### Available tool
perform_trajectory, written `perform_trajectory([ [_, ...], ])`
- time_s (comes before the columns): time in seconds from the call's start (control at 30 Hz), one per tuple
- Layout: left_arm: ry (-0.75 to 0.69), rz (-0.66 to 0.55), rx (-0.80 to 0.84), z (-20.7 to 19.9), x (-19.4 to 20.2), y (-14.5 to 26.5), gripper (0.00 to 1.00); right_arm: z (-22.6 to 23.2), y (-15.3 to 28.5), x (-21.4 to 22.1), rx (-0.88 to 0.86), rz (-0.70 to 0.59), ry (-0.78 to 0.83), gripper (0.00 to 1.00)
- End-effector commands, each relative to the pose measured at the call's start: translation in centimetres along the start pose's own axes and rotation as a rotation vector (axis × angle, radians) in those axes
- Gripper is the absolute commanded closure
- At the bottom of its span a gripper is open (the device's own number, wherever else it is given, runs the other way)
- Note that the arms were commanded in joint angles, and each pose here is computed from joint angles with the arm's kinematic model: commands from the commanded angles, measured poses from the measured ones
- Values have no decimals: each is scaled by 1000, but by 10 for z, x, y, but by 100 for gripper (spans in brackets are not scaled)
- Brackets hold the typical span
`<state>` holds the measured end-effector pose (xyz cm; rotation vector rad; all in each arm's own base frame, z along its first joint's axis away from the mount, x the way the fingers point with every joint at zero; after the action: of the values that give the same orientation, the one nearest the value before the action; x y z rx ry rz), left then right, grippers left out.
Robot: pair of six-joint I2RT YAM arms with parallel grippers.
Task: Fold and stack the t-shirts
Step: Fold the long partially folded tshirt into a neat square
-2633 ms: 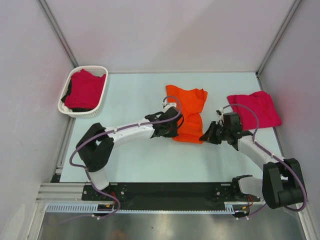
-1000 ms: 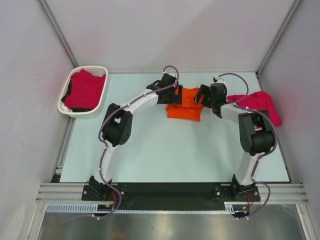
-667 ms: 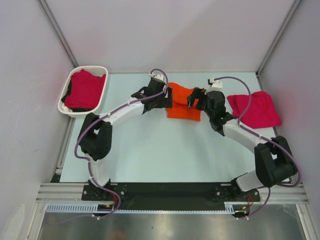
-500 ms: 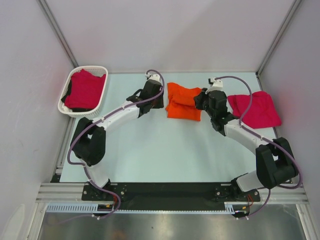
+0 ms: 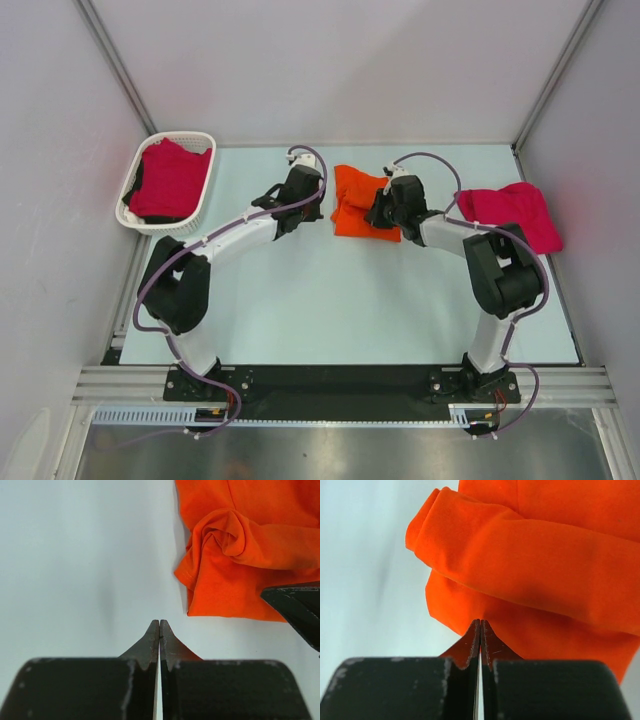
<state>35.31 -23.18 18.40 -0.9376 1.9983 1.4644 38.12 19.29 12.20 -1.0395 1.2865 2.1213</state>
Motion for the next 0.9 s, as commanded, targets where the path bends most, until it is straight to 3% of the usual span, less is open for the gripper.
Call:
perform_trajectory([
  [0.0,28,-60,12,-2,-14,13,100,5,-7,-19,-29,-40,-5,100],
  [0.27,29,-62,1,0,-13,12,100,-10,-36,-32,104,-93,36,100],
  [0.4,15,-58,-12,0,-13,8,100,-26,-57,-45,270,-152,76,100],
  [0.73,8,-46,-31,1,-11,-1,100,-42,-100,-98,515,-388,248,100],
  [0.87,17,-40,5,-2,-9,0,100,-39,-91,-114,664,-511,320,100],
])
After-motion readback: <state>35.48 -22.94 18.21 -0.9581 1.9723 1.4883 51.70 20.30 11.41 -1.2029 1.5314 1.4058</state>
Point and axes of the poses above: each gripper's point midway between its finger pads, its own y axis back along the fingers, its own z axis along the line the jaws close on, x = y × z, the point moved 8 cm from there along y, back along the fingers, and after that the axes turned 11 degrees about y, right-handed, at the moved point
